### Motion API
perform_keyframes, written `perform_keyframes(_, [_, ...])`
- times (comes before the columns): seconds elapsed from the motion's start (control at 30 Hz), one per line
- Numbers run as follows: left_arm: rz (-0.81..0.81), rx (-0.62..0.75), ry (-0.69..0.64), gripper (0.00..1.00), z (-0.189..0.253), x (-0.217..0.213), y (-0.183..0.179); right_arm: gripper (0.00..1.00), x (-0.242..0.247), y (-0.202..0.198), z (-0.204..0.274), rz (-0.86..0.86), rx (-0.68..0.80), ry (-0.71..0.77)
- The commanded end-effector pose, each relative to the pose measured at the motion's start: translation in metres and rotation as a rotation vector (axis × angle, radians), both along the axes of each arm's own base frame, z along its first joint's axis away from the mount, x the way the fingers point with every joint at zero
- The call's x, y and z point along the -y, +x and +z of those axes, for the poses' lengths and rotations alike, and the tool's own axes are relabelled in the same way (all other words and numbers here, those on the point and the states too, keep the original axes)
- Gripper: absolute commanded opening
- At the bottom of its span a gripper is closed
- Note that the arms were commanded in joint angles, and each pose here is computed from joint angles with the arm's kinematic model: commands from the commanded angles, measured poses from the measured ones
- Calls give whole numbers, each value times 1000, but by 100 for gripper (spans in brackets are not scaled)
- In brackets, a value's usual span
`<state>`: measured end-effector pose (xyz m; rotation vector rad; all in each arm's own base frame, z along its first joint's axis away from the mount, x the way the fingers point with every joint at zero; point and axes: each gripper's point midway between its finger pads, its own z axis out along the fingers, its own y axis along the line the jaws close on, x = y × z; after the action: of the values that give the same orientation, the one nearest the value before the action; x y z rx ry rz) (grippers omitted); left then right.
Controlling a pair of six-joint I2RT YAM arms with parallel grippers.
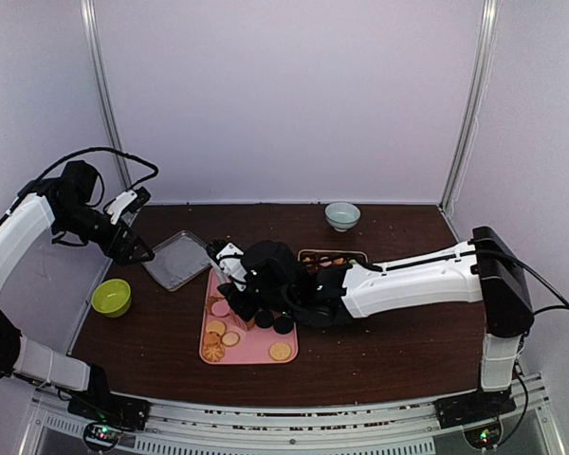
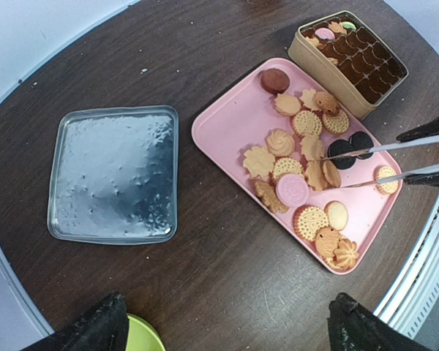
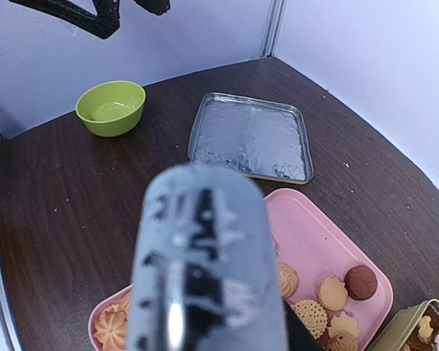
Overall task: Pack the cookies
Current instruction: Pick up the fake cookies from the plate.
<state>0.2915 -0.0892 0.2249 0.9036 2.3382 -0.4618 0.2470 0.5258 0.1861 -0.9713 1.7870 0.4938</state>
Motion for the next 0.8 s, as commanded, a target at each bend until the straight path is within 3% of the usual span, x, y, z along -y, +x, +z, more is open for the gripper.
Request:
perform_keyframes(0.0, [7, -7, -17, 98, 2, 0, 0, 23, 7, 0, 51, -17, 43, 85])
perform_keyframes(0.37, [6, -3, -29, 98, 6, 1, 2, 23, 44, 0, 108, -15, 91, 146])
perform_keyframes(0.77, [6, -2, -32, 98, 7, 2, 2, 23, 144, 92, 103, -244, 93, 132])
